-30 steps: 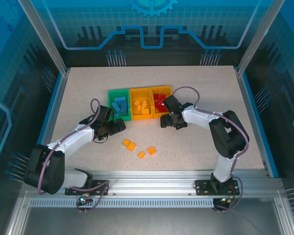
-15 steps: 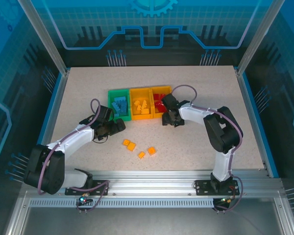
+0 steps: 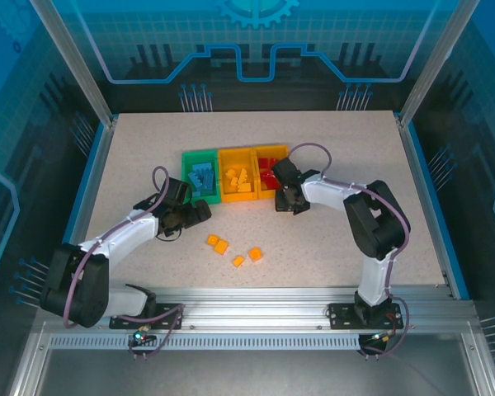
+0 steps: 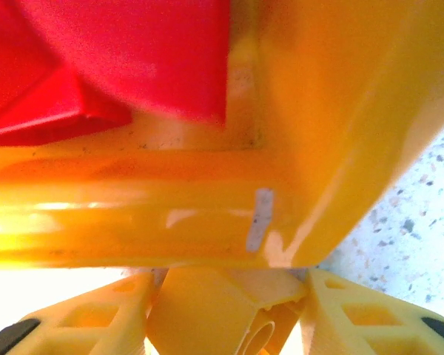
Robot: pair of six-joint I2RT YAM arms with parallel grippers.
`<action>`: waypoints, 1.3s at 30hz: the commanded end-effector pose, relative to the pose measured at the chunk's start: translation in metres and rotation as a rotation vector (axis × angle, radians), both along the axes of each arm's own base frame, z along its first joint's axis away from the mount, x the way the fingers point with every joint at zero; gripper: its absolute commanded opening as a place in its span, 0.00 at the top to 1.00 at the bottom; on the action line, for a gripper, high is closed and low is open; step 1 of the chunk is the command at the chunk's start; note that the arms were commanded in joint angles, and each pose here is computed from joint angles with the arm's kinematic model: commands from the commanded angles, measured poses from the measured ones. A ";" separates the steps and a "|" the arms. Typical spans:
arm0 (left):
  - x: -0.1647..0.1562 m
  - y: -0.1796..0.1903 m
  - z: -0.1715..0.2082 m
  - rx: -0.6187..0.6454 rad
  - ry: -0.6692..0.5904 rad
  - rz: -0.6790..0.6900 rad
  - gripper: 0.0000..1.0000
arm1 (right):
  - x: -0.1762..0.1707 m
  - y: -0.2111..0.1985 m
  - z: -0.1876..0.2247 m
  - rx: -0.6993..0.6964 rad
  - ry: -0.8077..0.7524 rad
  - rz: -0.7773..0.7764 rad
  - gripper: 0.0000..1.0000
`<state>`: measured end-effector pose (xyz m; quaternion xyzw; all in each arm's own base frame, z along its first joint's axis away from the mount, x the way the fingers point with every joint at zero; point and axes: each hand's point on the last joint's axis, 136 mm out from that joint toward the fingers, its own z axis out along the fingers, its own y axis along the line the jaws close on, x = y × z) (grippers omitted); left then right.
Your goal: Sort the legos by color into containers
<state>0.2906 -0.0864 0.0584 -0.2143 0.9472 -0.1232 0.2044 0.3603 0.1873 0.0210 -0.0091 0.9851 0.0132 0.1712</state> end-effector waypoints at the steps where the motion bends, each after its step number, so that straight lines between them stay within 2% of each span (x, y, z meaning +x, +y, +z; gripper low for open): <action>1: -0.006 0.002 -0.007 0.023 0.022 -0.007 0.01 | -0.013 0.009 0.017 0.013 -0.003 0.043 0.55; 9: -0.007 0.003 -0.009 0.023 0.026 -0.006 0.01 | -0.021 0.045 0.065 0.131 -0.072 0.106 0.54; 17: -0.013 -0.001 -0.014 0.011 0.050 -0.010 0.01 | 0.008 0.103 0.115 0.329 -0.136 0.185 0.54; 27: -0.027 -0.020 -0.021 0.001 0.081 -0.044 0.01 | 0.059 0.143 0.109 0.363 -0.087 0.188 0.52; 31: -0.032 -0.027 -0.021 0.009 0.083 -0.076 0.01 | 0.073 0.151 0.104 0.368 -0.076 0.188 0.47; 39: -0.042 -0.038 -0.022 0.039 0.080 -0.146 0.01 | 0.078 0.158 0.118 0.376 -0.103 0.228 0.29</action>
